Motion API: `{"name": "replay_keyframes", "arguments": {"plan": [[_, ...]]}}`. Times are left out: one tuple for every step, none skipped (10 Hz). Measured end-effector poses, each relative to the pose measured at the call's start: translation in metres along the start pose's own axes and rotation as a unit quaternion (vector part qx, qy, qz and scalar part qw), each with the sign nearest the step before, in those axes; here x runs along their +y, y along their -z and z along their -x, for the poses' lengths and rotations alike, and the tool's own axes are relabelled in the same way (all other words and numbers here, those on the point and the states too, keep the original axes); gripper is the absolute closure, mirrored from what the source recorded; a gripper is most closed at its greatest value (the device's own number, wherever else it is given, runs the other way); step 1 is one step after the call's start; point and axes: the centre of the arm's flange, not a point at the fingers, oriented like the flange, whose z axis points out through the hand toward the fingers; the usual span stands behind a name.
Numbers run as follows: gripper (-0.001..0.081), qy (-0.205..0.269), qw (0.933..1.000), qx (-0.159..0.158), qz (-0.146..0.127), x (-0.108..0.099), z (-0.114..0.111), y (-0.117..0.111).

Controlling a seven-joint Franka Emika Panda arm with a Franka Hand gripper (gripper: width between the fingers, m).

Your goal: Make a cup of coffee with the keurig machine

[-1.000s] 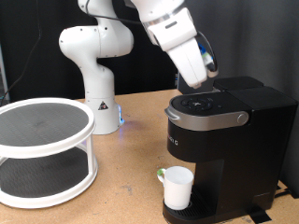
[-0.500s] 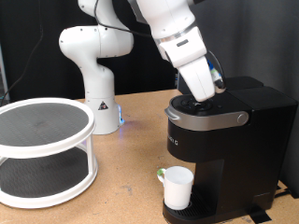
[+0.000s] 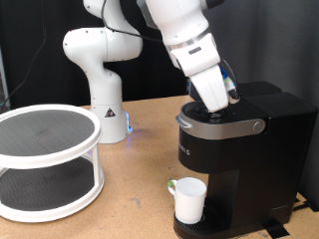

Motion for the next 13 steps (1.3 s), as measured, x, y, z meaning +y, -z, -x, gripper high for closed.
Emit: {"name": "replay_keyframes", "arguments": {"plan": [[0.0801,-0.003,1.0000,0.000,0.000,0.0002,0.0000,-0.0002],[0.0801,-0.005,1.0000,-0.003,0.003,0.0001,0.0000,-0.0003],[0.0801,-0.007,0.9999,-0.006,0.009,-0.0007,-0.0007,-0.0005],[0.0801,-0.010,0.9998,-0.009,0.017,-0.0016,-0.0016,-0.0008],[0.0801,-0.014,0.9996,-0.012,0.023,-0.0025,-0.0022,-0.0010],[0.0801,-0.018,0.9994,-0.014,0.028,-0.0034,-0.0028,-0.0011],[0.0801,-0.022,0.9991,-0.016,0.031,-0.0039,-0.0034,-0.0013],[0.0801,-0.027,0.9990,-0.017,0.032,-0.0040,-0.0040,-0.0014],[0.0801,-0.031,0.9988,-0.018,0.032,-0.0040,-0.0043,-0.0014],[0.0801,-0.033,0.9988,-0.018,0.032,-0.0041,-0.0044,-0.0014],[0.0801,-0.034,0.9987,-0.019,0.032,-0.0041,-0.0045,-0.0014],[0.0801,-0.034,0.9987,-0.019,0.033,-0.0041,-0.0045,-0.0014],[0.0801,-0.035,0.9987,-0.020,0.033,-0.0041,-0.0045,-0.0014]]}}
